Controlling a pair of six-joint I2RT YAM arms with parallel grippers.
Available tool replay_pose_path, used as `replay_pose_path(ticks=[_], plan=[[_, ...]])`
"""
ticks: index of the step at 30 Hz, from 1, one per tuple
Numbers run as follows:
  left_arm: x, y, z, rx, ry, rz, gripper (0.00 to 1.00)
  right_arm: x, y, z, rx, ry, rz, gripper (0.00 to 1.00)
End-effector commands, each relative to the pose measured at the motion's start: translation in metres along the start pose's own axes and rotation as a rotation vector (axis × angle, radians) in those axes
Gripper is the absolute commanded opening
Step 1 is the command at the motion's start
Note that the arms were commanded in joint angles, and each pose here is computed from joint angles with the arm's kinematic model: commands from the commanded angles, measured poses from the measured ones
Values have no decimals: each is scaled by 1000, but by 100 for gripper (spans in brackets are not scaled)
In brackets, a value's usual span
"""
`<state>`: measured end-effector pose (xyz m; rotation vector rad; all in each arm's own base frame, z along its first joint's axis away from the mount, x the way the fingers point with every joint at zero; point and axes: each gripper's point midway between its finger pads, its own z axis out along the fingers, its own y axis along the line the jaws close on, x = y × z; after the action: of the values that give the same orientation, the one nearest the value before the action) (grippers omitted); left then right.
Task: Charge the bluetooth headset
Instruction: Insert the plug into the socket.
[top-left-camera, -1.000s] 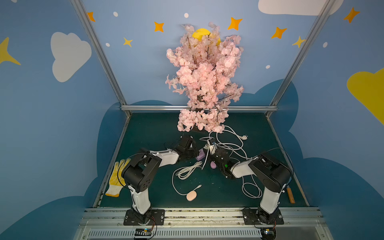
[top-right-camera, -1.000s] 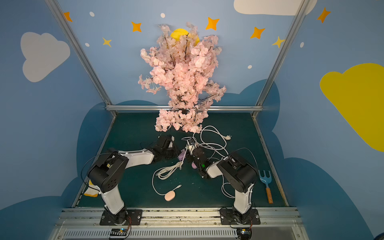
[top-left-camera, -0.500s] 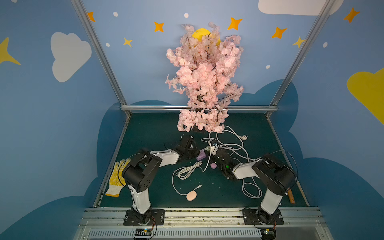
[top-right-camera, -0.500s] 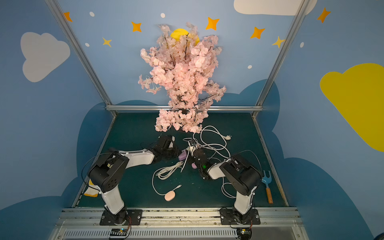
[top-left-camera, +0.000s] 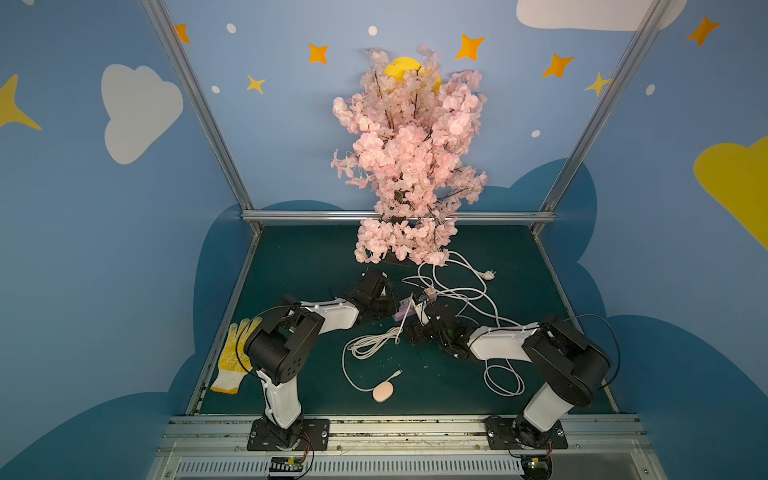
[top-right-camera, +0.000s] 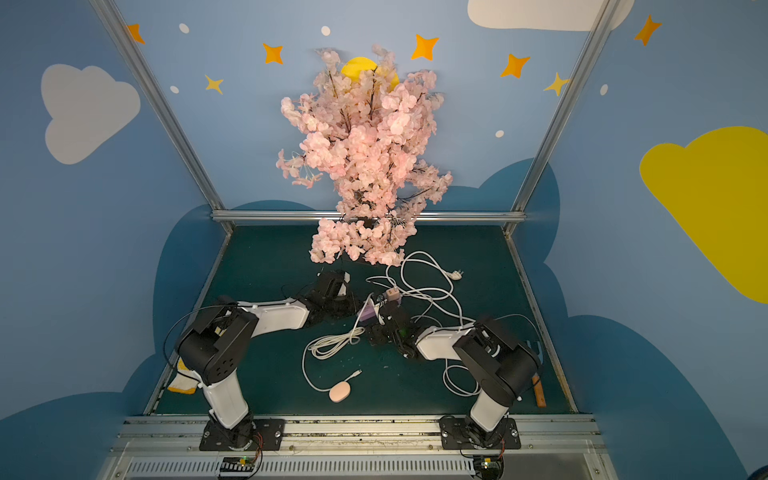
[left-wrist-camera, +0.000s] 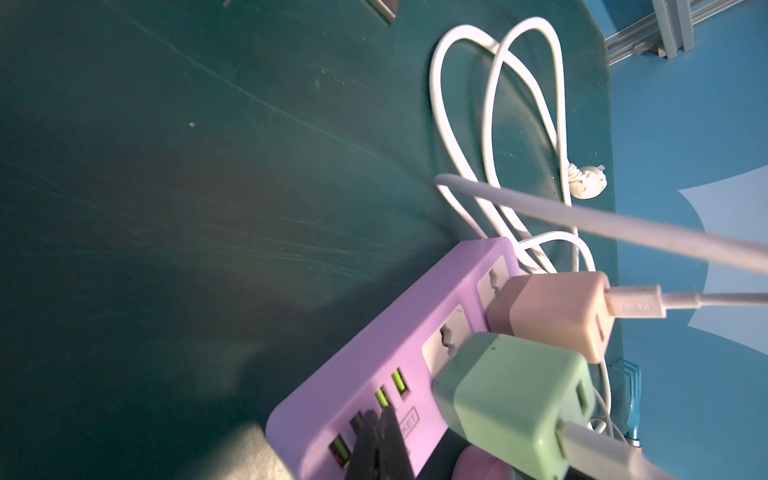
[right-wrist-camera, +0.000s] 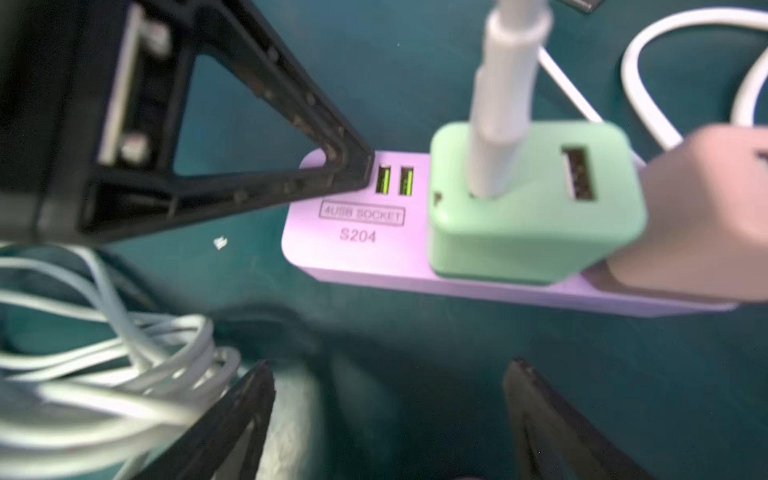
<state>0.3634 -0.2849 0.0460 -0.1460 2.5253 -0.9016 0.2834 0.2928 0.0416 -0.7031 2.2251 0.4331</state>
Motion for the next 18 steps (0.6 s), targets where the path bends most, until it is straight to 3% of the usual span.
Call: replay_pose_path(ticks=[1,11,18], plan=[[47,39,11,-120,152,-24,3,-8,2,-19,3,11,26,87],[25,30,5,-92,114,-5,3,-9,-25,-99,93,-11,34,84],[-3,22,-22,-83,47,25,13,0,-47,-145,173,-66,76,64]])
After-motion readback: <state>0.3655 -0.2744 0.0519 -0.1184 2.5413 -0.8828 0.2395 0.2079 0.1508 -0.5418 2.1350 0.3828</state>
